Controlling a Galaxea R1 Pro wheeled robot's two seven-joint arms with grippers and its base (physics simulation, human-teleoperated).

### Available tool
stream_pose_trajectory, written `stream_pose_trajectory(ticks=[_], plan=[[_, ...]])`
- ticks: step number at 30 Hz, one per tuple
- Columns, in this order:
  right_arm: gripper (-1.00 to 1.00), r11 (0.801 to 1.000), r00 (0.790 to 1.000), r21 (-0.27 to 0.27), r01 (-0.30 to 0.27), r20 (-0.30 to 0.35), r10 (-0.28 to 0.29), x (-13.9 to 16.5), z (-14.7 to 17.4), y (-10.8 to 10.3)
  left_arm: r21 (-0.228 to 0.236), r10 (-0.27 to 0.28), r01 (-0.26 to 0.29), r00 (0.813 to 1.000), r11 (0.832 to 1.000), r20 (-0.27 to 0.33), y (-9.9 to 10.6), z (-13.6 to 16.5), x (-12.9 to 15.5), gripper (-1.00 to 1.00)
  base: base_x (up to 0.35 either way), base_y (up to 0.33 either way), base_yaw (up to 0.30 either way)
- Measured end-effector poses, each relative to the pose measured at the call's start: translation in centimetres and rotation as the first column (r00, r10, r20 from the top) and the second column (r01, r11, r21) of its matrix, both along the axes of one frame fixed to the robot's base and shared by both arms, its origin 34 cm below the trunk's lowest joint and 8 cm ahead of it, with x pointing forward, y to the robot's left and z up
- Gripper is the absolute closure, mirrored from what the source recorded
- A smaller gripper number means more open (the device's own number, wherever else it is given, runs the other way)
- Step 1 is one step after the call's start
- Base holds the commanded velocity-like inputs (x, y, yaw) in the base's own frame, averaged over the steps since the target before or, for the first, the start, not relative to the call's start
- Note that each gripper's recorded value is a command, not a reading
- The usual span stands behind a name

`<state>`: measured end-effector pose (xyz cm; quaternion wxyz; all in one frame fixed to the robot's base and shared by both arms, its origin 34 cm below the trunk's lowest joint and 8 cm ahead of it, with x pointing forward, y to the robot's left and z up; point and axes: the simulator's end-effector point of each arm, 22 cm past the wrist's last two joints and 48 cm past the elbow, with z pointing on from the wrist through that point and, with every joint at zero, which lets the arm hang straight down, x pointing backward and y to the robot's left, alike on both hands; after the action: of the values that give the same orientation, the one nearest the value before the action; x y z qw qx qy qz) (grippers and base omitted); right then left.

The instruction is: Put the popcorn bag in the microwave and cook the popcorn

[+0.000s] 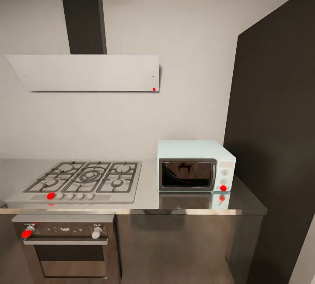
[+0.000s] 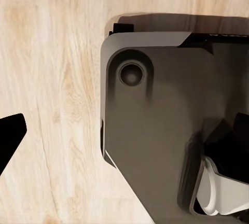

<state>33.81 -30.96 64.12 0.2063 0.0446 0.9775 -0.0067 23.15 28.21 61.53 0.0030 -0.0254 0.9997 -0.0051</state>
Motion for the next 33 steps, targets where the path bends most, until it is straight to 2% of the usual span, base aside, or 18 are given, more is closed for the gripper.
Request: stream_pose_trajectory(ticks=[4, 6, 9, 12, 13, 15, 17, 19, 24, 25, 28, 31, 33], plan=[[-1.0, 1.0, 1.0, 0.001, 0.002, 0.011, -0.002, 0.4, 0.2, -0.1, -0.002, -0.001, 0.001, 1.0, 1.0, 0.001, -0.2, 0.0, 0.0, -1.0, 0.0, 0.0, 0.0], [-1.0, 1.0, 0.999, -0.001, 0.003, 0.038, -0.003, 1.6, 0.6, -0.2, -0.003, -0.001, 0.001, 1.0, 1.0, 0.002, -0.2, 0.0, 0.1, -1.0, 0.0, 0.0, 0.0], [-1.0, 1.0, 0.989, -0.019, -0.001, 0.149, 0.004, 6.4, 2.8, -0.8, -0.005, -0.002, 0.002, 1.0, 1.0, 0.003, -0.3, 0.0, 0.1, -1.0, 0.0, 0.0, 0.0], [-1.0, 0.999, 0.967, -0.038, -0.002, 0.253, 0.011, 10.8, 5.4, -1.5, -0.006, -0.002, 0.002, 1.0, 1.0, 0.003, -0.4, 0.0, 0.1, -1.0, 0.0, 0.0, 0.0], [-1.0, 0.999, 0.954, -0.045, 0.0, 0.298, 0.013, 12.6, 6.8, -1.7, -0.005, -0.002, 0.002, 1.0, 1.0, 0.003, -0.3, 0.0, 0.1, -1.0, 0.0, 0.0, 0.0], [-1.0, 0.998, 0.908, -0.063, 0.002, 0.419, 0.024, 17.4, 10.8, -2.2, -0.006, -0.002, 0.002, 1.0, 1.0, 0.003, -0.4, 0.0, 0.1, -1.0, 0.0, 0.0, 0.0], [-1.0, 0.997, 0.864, -0.076, 0.007, 0.502, 0.033, 20.5, 14.2, -2.5, -0.006, -0.003, 0.003, 1.0, 1.0, 0.003, -0.4, 0.0, 0.1, -1.0, 0.0, 0.0, 0.0], [-1.0, 0.995, 0.785, -0.095, 0.014, 0.617, 0.048, 24.6, 19.7, -2.9, -0.006, -0.003, 0.003, 1.0, 1.0, 0.002, -0.4, 0.0, 0.1, -1.0, 0.0, 0.0, 0.0], [-1.0, 0.993, 0.687, -0.116, 0.023, 0.723, 0.069, 27.9, 26.0, -3.1, -0.003, -0.002, 0.002, 1.0, 1.0, 0.0, -0.2, 0.0, 0.0, -1.0, 0.0, 0.0, 0.0], [-1.0, 0.993, 0.681, -0.117, 0.023, 0.729, 0.07, 28.1, 26.5, -3.2, -0.003, -0.002, 0.002, 1.0, 1.0, 0.0, -0.2, 0.0, 0.0, -1.0, 0.0, 0.0, 0.0], [-1.0, 0.992, 0.638, -0.124, 0.029, 0.766, 0.077, 29.6, 30.3, -3.3, -0.003, -0.002, 0.002, 1.0, 1.0, -0.001, -0.2, 0.0, 0.0, -1.0, 0.0, 0.0, 0.0], [-1.0, 0.991, 0.627, -0.126, 0.034, 0.775, 0.077, 30.4, 32.7, -3.4, -0.003, -0.002, 0.002, 1.0, 1.0, -0.001, -0.2, 0.0, 0.0, -1.0, 0.0, 0.0, 0.0], [-1.0, 0.991, 0.613, -0.127, 0.038, 0.787, 0.077, 30.9, 34.6, -3.4, -0.003, -0.002, 0.002, 1.0, 1.0, -0.001, -0.2, 0.0, 0.0, -1.0, 0.0, 0.0, 0.0]])
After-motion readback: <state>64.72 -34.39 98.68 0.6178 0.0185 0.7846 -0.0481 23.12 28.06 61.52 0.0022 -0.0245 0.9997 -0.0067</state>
